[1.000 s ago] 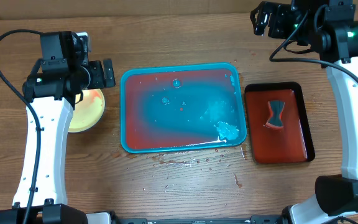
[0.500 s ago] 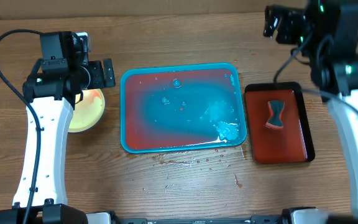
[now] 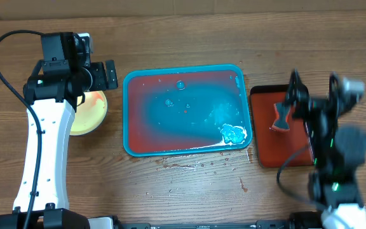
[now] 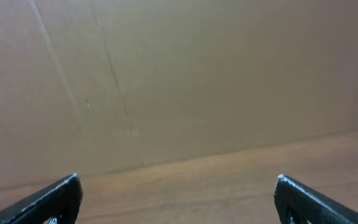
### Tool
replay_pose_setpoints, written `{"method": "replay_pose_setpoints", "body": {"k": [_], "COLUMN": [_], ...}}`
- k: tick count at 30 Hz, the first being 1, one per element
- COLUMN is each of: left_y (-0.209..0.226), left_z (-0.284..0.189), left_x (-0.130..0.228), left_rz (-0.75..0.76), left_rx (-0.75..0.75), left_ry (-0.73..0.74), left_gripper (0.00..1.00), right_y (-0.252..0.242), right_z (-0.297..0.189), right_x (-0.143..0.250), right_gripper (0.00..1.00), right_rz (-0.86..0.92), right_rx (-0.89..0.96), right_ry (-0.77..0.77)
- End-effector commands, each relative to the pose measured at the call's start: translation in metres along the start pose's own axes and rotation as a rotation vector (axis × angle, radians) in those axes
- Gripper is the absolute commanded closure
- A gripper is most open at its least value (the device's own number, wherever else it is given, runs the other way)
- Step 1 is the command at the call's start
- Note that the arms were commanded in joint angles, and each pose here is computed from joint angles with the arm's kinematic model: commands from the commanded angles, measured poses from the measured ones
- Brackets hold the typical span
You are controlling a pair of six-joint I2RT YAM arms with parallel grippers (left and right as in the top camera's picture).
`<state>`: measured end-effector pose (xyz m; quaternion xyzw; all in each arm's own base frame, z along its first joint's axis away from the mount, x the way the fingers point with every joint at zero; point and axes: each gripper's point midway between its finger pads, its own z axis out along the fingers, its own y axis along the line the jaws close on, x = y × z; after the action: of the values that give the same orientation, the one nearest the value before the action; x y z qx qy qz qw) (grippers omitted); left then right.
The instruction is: Clean dirty plates on tray and stack at the side
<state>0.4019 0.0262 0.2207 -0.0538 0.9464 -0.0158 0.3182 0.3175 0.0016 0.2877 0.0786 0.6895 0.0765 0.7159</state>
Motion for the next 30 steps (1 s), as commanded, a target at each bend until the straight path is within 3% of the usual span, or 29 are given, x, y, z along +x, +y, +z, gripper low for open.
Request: {"method": "replay_pose_setpoints", "body": {"k": [1,6,21,30], "left_y": [0.001,0.001,0.001,0.001], "left_z": [-0.003,-0.003,-0.003,-0.003], "left_x": [-0.005,-0.005,-0.005,-0.005], "left_rz": [0.023,0.023,0.023,0.023], "left_rx": [-0.006,-0.005,-0.006,-0.005], "left_ry": [-0.013,-0.013,-0.013,-0.013], "left_gripper": [0.00,0.00,0.00,0.00], "right_y": [-0.014,-0.022,-0.033,-0.038], "right_z": [-0.026,-0.052,-0.070,-0.076], "right_x": [0.020,0.045,0.064,0.082], "right_gripper": [0.00,0.00,0.00,0.00], "right_rz": [0.001,0.004,0.015,0.011], "right_rx": [0.035,0.032,0.064,0.082], "right_ry": [-0.055,-0.099,-0.142,-0.070]}}
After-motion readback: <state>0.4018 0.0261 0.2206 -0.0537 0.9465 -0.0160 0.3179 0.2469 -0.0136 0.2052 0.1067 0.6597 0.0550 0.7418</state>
